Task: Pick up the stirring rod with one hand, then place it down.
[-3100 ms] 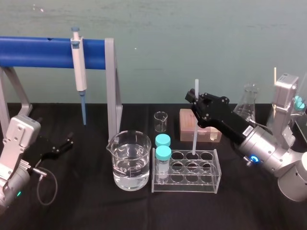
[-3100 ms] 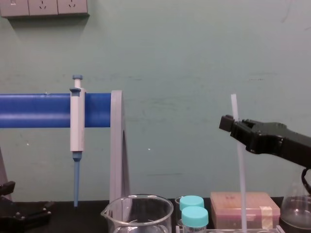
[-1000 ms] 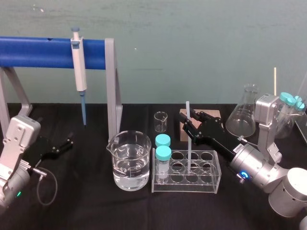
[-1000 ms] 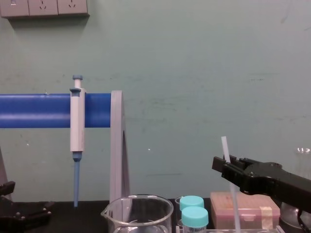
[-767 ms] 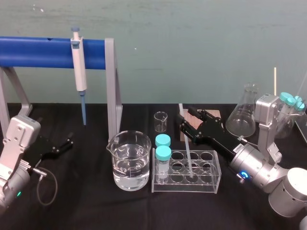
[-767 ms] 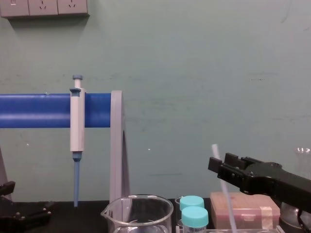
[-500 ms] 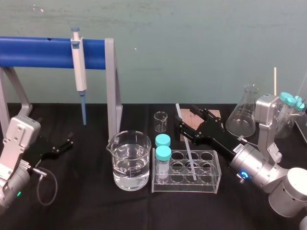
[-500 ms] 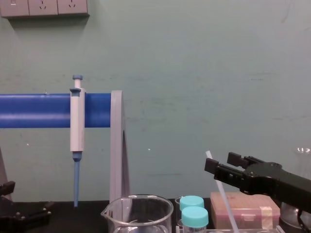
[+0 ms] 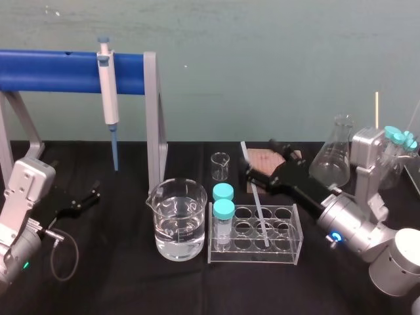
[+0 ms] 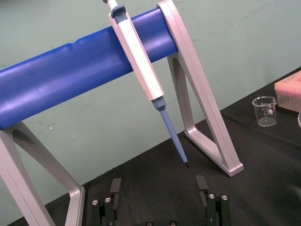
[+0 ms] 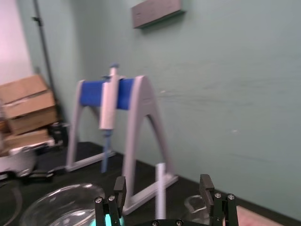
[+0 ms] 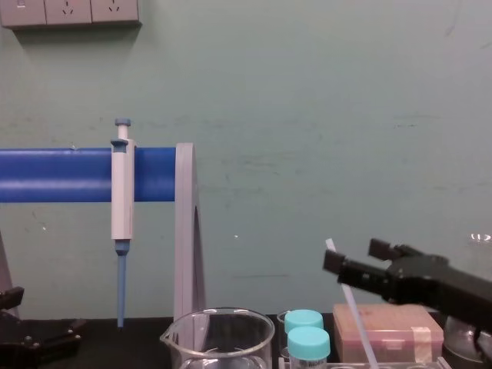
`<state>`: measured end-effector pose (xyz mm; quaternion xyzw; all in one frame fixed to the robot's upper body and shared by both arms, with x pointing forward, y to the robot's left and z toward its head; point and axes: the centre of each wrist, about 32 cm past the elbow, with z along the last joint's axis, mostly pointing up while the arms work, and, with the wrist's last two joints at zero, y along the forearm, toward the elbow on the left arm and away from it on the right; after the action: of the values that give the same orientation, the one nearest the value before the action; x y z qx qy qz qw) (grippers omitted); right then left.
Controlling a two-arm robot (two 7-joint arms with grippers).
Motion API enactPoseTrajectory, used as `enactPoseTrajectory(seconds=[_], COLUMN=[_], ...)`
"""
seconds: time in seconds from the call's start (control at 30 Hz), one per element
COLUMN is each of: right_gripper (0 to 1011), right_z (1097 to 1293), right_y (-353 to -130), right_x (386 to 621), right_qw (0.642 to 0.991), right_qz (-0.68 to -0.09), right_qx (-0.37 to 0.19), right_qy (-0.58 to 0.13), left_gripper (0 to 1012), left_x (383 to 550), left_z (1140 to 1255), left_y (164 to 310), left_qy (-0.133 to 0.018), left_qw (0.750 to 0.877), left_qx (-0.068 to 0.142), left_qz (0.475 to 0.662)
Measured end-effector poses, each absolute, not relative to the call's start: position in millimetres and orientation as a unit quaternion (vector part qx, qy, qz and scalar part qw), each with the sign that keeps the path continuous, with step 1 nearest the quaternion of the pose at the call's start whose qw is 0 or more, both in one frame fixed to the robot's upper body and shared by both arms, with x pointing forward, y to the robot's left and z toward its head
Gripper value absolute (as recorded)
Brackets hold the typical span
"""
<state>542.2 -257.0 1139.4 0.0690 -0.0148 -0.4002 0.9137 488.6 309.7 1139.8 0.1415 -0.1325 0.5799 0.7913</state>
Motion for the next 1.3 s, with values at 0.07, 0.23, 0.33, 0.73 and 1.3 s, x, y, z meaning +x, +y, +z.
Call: enactPoseTrajectory(seconds=[0.07,0.23,0.33,0.73,1.3], right_gripper=[1000,1000,1000,1000,1000], right_z=[1143.7,1150.1,1149.6,1125.0,1127.3], right_y=[-259.0,-263.9,-267.1,-278.2,-277.8], right_x=[540.3,530.5,523.0,511.0,511.0], right_qw=[0.903,0.854,0.819,0.767,0.767], right_qz=[-0.424,-0.514,-0.567,-0.641,-0.641], right_qx=[0.071,0.072,0.070,0.008,0.012], right_qy=[-0.021,-0.042,-0.049,-0.014,-0.018], left_gripper=[1000,1000,1000,1000,1000], left_x=[488.6,488.6,488.6,488.6,488.6], left_z=[1139.8,1139.8,1139.8,1139.8,1139.8], left_y=[309.7,309.7,309.7,309.7,309.7], left_qy=[-0.132,-0.133,-0.132,-0.132,-0.132], left_qw=[0.791,0.791,0.791,0.791,0.791], left_qx=[0.141,0.141,0.141,0.141,0.141], left_qz=[0.580,0.580,0.580,0.580,0.580])
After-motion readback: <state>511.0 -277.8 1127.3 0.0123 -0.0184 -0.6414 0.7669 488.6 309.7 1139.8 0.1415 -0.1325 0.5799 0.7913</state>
